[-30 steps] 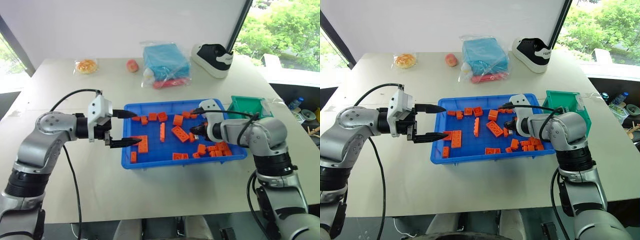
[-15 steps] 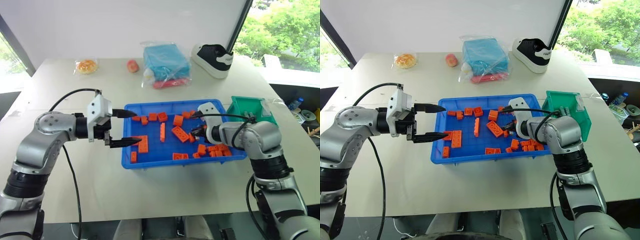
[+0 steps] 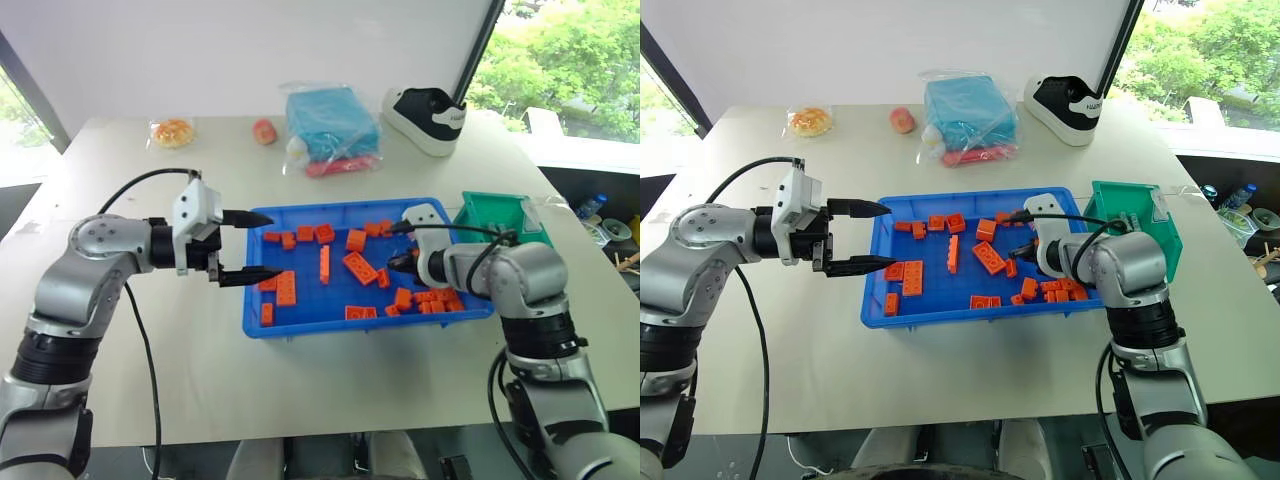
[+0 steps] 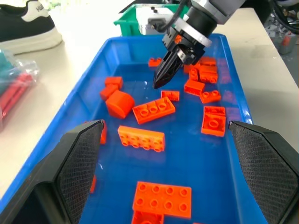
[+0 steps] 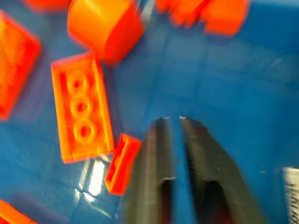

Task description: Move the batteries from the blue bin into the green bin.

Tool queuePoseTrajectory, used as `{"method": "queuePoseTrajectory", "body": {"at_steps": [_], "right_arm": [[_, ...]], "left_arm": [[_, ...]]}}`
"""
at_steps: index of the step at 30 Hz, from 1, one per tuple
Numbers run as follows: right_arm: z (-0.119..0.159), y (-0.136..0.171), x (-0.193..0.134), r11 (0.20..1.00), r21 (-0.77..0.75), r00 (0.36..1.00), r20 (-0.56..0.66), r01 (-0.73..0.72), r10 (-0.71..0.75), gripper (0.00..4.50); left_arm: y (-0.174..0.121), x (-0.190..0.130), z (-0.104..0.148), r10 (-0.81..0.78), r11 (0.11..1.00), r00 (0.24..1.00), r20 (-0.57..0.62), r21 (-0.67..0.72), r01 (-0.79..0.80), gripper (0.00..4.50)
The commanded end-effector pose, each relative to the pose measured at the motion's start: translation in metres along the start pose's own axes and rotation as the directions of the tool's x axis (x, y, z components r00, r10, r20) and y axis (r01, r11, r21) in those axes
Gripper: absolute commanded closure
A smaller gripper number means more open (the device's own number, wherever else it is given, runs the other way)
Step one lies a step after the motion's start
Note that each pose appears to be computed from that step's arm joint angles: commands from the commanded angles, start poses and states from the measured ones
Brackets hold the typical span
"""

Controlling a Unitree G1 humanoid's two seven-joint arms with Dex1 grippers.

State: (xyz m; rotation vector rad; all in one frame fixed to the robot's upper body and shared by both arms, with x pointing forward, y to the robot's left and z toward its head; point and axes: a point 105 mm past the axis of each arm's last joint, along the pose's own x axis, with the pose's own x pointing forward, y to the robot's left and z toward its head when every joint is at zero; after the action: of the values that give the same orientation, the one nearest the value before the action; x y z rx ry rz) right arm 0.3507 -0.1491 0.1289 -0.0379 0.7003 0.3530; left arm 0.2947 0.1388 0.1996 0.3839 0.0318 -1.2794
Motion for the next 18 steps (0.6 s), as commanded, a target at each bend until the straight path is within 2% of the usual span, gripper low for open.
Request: {"method": "queuePoseTrajectory", "body": {"at_steps": [1,3,4,9,13,18], "right_arm": [[0.02,-0.012,-0.019,0.99,0.094,0.99,0.09,0.101,-0.11,2.23],[0.02,-0.013,-0.022,0.985,0.132,0.985,0.11,0.115,-0.13,1.12],[0.02,-0.012,-0.024,0.983,0.144,0.983,0.125,0.118,-0.136,0.71],[0.011,-0.017,-0.036,0.97,0.172,0.97,0.142,0.172,-0.197,0.71],[0.007,-0.018,-0.053,0.98,-0.021,0.973,0.128,0.199,-0.195,0.71],[-0.01,-0.032,-0.059,0.966,-0.083,0.969,0.052,0.246,-0.242,0.71]], "left_arm": [[0.0,0.001,0.007,-0.007,0.999,1.0,0.011,0.044,0.007,0.0],[0.0,0.002,0.007,-0.009,0.999,1.0,0.013,0.044,0.008,0.0],[0.0,0.002,0.007,-0.009,0.999,1.0,0.014,0.044,0.009,0.0],[-0.001,0.003,0.005,-0.015,0.999,1.0,0.015,0.041,0.014,0.0],[0.0,0.006,0.006,-0.019,0.999,0.999,0.027,0.044,0.017,0.0],[-0.001,0.011,0.006,-0.026,0.999,0.999,0.04,0.044,0.024,0.0]]}}
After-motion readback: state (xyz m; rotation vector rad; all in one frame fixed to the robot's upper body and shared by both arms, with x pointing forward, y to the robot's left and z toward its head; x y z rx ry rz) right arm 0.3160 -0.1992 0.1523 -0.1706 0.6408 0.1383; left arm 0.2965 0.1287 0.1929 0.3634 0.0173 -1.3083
